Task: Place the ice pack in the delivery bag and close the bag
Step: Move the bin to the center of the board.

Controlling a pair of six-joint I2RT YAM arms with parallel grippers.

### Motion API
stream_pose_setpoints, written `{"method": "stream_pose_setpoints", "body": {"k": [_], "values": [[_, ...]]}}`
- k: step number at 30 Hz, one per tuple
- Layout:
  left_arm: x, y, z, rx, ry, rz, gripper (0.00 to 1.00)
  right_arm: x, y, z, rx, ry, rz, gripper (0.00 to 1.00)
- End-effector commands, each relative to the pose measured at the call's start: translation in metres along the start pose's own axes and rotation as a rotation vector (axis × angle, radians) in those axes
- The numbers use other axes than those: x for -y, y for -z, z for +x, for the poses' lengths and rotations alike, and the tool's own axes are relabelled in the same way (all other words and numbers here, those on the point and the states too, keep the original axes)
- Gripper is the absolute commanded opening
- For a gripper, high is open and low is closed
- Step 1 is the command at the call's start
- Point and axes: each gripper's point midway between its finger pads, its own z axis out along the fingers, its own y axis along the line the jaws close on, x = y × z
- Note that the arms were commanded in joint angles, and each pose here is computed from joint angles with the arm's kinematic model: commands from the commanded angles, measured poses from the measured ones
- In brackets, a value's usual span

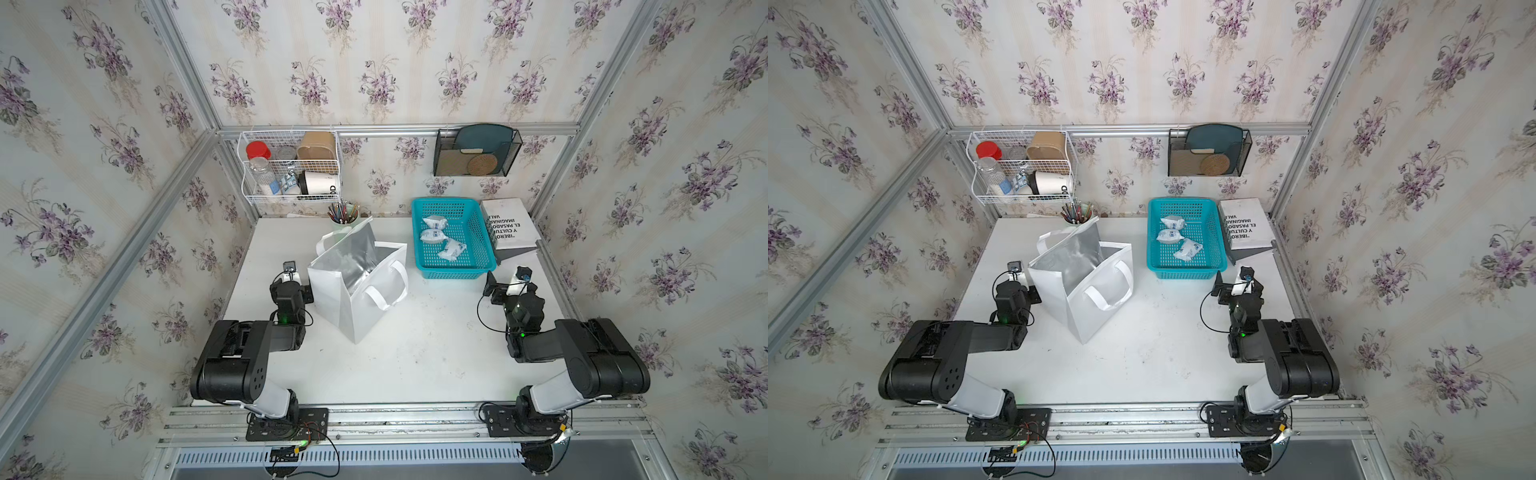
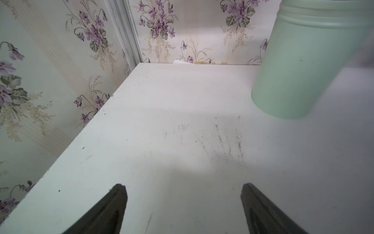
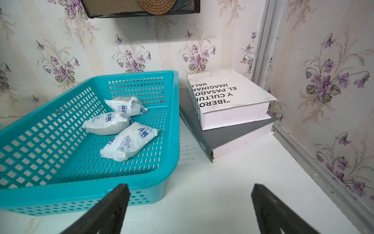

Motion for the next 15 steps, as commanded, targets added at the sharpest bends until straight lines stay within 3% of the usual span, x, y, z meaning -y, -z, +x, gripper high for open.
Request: {"method": "stream_pose_setpoints", "body": {"k": [1,15], "values": [[-0.0006,-0.0004,-0.0074,0.028,0.010,-0.004,0.92,-0.0009,-0.0006,-0.0023,0.008,0.001,-0.004,1.00],[-0.0010,0.0010,-0.0084,0.035,0.012,-0.004,0.92,-0.0010,-0.0004,-0.0027,0.009,0.001,-0.006,1.00]]}}
